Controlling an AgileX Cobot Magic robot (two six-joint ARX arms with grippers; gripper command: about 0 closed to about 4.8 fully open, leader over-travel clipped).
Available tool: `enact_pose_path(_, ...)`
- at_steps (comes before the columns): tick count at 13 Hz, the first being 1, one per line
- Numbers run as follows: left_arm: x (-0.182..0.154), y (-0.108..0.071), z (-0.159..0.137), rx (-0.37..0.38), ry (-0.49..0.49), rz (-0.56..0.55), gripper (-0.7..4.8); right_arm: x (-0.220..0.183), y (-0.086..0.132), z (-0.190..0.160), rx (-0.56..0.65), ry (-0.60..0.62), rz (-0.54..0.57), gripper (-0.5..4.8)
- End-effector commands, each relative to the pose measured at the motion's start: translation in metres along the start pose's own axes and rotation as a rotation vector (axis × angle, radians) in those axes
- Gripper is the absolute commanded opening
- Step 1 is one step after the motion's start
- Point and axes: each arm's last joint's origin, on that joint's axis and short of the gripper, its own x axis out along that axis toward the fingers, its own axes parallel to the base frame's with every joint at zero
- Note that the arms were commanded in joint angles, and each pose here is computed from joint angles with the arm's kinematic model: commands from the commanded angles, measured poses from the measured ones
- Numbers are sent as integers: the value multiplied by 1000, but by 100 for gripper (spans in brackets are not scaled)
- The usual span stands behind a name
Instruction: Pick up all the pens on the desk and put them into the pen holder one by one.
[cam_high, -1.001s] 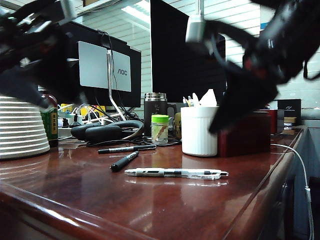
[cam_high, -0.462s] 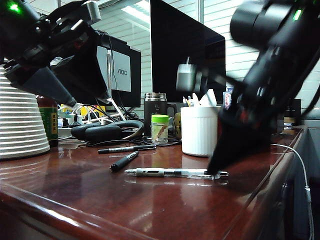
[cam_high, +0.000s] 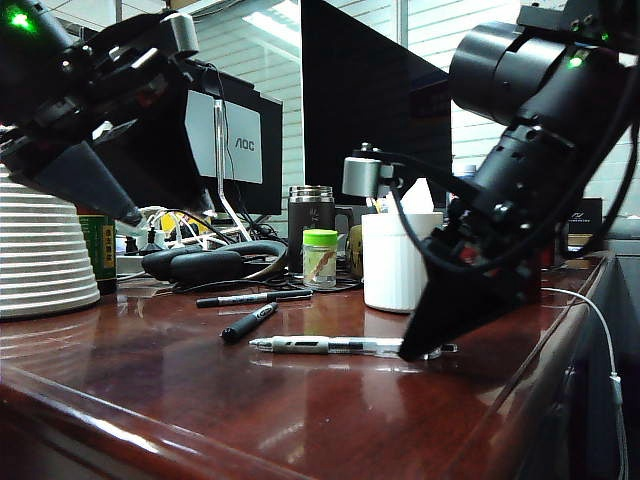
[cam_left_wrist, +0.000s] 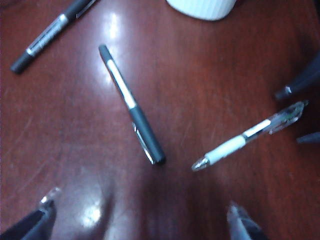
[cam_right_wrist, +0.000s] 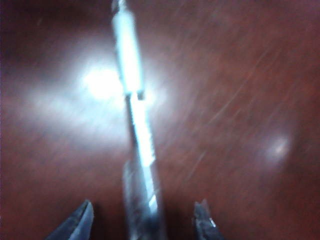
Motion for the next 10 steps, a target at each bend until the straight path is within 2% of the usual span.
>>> enact_pose_path(1,-1,0,0,-5,11,-5,461,2,-3,7,-13,-53,1,260)
enact_pose_path(4,-1,0,0,-4,13,3,461,12,-5,17,10,-51,24,260)
enact_pose_path(8,-1,0,-1,-5,18,3,461,39,-1,33,-23,-14,72,260)
enact_pose_path(9,-1,0,-1,-5,21,3,461,43,1,32,-25,3,76,222)
enact_pose_path(10,-1,0,-1,-5,25,4,461,44,2,30,-19,23,83,132)
